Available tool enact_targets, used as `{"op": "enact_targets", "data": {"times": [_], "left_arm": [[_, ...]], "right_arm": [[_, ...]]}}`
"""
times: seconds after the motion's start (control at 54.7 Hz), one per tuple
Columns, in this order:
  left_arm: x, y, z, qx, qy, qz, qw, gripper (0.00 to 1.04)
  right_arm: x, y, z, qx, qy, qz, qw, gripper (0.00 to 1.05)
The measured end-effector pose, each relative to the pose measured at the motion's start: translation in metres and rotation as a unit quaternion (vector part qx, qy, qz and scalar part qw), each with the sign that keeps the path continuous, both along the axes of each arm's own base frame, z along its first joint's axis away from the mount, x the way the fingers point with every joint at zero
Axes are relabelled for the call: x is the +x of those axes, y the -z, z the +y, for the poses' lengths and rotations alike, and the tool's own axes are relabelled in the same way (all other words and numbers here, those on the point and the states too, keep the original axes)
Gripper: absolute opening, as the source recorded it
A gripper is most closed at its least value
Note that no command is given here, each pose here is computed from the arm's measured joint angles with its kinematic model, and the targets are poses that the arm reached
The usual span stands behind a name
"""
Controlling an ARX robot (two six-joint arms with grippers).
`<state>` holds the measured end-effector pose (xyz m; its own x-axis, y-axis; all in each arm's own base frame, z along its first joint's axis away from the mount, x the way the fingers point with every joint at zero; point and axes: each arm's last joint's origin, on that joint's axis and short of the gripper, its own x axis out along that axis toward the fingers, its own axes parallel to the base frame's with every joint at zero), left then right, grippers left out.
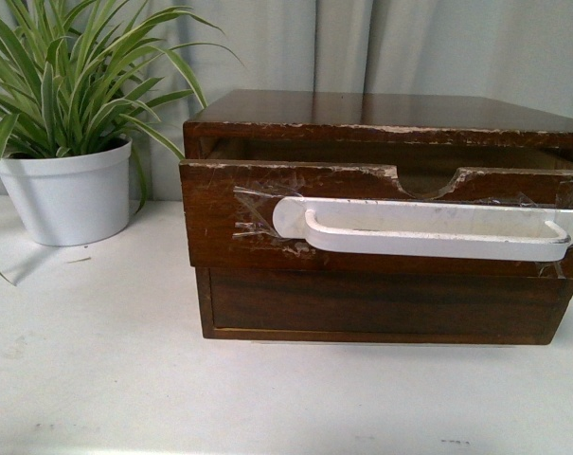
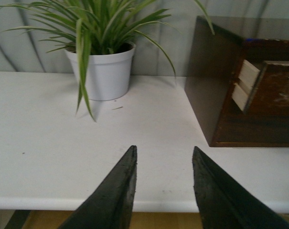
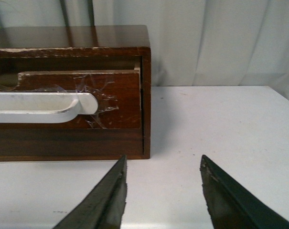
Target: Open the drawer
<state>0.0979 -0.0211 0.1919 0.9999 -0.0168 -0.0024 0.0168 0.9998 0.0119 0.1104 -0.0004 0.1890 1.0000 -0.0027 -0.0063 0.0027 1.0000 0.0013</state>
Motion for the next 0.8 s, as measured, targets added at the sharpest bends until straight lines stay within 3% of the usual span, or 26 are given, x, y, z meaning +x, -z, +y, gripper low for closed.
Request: {"op": "enact_targets", "data": {"times": [0.165, 0.201, 0.805], "left_arm": [[0.000, 0.007, 0.008, -0.004, -0.002, -0.002, 1.000, 0.04], [0.000, 0.008, 0.009, -0.006, -0.002, -0.002, 1.000, 0.04], [-0.001, 0.025, 0.021, -0.007, -0.008, -0.003, 1.000, 0.04]], "right_arm": [[-0.007, 0.006, 0.000, 0.000, -0.001, 0.005, 1.000, 0.10], [-0.010, 0.011, 0.000, 0.000, -0.001, 0.009, 1.000, 0.01], [-0.013, 0.024, 0.000, -0.002, -0.001, -0.003, 1.000, 0.01]]}}
